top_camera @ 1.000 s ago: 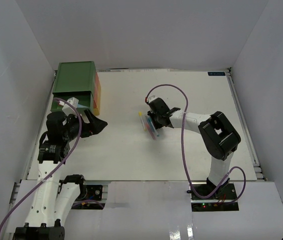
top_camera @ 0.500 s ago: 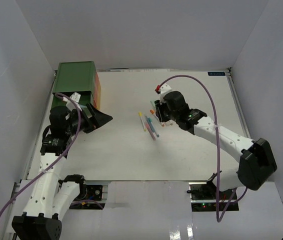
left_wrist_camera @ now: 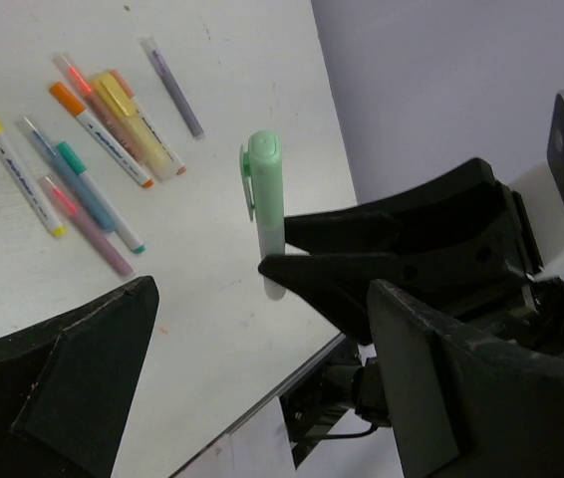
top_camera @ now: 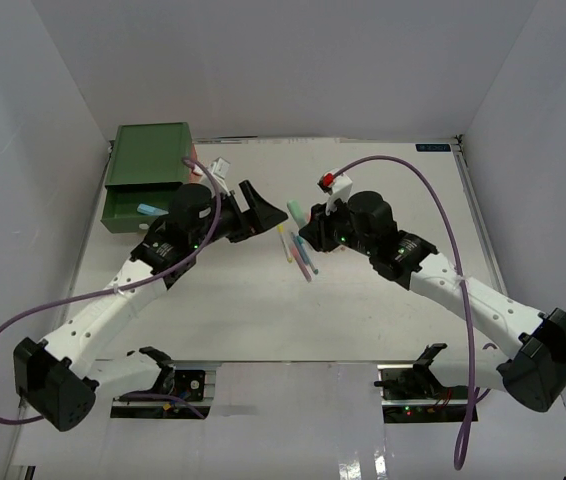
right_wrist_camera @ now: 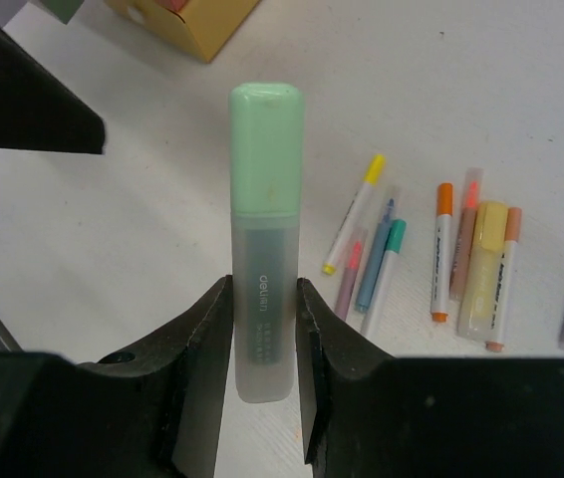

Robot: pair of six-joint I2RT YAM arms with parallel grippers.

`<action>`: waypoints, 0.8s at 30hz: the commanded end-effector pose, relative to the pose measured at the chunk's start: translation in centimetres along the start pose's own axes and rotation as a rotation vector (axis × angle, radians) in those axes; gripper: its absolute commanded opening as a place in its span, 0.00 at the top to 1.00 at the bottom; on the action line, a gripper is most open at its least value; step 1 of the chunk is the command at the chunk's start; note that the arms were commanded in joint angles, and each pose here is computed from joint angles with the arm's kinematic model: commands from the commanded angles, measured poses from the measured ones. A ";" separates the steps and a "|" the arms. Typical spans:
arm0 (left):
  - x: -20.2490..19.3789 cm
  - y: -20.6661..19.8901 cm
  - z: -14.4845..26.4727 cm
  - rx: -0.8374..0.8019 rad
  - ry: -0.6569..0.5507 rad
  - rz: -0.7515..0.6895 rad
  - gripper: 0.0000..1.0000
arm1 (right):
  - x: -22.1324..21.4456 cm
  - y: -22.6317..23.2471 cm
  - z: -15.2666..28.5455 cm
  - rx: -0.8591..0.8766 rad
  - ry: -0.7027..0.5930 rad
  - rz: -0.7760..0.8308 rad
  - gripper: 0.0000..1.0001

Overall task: Sort the stationery into containers
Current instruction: Place the pen in the drawer.

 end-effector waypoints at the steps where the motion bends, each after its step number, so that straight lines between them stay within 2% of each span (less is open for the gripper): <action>1: 1.1 -1.9 -2.0 0.021 -0.106 -0.007 0.04 | 1.3 1.2 0.6 0.066 -0.080 -0.022 0.84; 10: -0.4 -2.8 -6.0 0.064 -0.091 -0.032 0.19 | 1.3 1.4 1.1 0.078 -0.113 -0.029 0.82; 13: -1.1 -2.6 -6.9 0.066 -0.079 -0.021 0.30 | 1.2 1.4 1.3 0.078 -0.122 -0.031 0.82; 16: -1.6 -2.7 -7.3 0.061 -0.065 -0.020 0.49 | 1.0 1.4 1.3 0.076 -0.119 -0.036 0.82; 17: -1.8 -2.8 -7.4 0.061 -0.059 -0.020 0.59 | 0.8 1.4 1.3 0.076 -0.118 -0.038 0.81; 20: -1.8 -2.8 -7.4 0.061 -0.059 -0.020 0.74 | 0.8 1.4 1.3 0.077 -0.122 -0.042 0.80; 21: -1.8 -2.8 -7.4 0.061 -0.061 -0.020 0.82 | 0.7 1.4 1.3 0.077 -0.119 -0.042 0.77; 24: -1.7 -2.7 -7.1 0.065 -0.075 -0.023 0.92 | 0.7 1.3 1.4 0.071 -0.120 -0.044 0.66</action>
Point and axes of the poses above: each gripper's point midway between its finger pads, its own z axis back along the fingers, its own y axis along the line the jaws close on, x = y × z, the point moved 5 cm from there along z, back along the fingers, and after that the axes turned 5 degrees about z, right-handed, at the moved point
